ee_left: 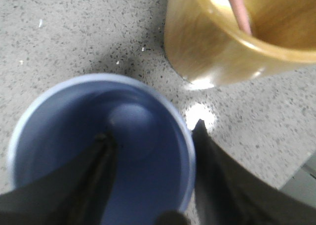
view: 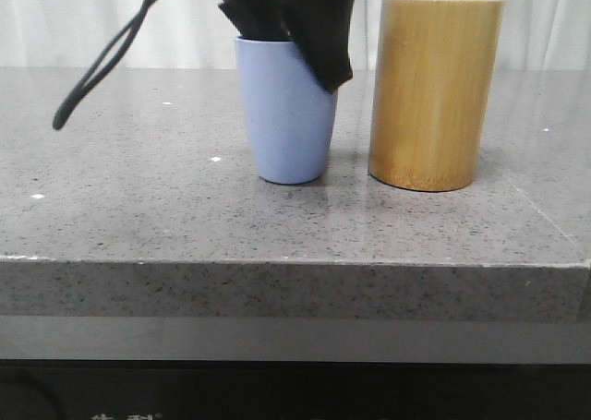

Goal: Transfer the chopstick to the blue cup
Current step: 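Carry the blue cup with the left gripper beside the bamboo cup, then set the blue cup down, open the left gripper and withdraw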

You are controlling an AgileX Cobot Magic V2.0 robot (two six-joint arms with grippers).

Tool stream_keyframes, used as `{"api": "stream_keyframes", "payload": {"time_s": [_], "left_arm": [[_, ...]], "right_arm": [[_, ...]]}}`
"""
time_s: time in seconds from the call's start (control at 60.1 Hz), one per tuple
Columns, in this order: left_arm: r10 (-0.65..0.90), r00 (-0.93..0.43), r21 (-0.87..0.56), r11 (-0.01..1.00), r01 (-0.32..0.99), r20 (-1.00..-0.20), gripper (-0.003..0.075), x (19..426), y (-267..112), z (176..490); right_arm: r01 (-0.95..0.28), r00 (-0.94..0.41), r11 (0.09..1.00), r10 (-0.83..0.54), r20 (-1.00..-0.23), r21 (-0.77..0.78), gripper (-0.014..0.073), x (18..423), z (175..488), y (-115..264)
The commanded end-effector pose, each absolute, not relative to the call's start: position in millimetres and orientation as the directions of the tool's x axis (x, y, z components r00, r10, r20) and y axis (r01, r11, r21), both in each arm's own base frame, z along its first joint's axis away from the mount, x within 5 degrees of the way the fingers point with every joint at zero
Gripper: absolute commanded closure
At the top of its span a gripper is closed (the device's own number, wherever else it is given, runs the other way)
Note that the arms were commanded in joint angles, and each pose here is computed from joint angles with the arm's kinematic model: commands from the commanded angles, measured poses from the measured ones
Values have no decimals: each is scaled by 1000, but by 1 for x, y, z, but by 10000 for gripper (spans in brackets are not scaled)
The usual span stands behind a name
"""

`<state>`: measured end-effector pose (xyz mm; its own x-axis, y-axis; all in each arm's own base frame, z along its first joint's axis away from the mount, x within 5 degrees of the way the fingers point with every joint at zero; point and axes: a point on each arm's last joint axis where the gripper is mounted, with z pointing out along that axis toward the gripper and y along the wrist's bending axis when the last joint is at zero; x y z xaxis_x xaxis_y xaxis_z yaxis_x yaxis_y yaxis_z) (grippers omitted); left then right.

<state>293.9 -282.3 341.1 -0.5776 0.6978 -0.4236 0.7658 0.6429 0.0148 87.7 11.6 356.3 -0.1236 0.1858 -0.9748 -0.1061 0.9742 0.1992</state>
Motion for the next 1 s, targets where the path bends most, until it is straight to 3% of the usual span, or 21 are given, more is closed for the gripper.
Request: {"api": "stream_keyframes", "payload": {"time_s": [0.0,0.349,0.582,0.982], "left_arm": [[670,-546,13,637,770,-503,327,280,-275,386],[606,-491,37,651,758,-626,331,255,-248,440],[577,-479,168,736,656,-661,342,243,-204,465],[314,-674,141,944,299,-669,652,236,-73,465]], "right_arm": [[-103,-25,976,188,-982,190,-50,88,373,10],[-103,-25,976,188,-982,190,-50,88,373,10],[-103,-25,976,188,-982,190,-50,88,373,10],[-103,-25,976,188,-982,190,-50,88,373,10]]}}
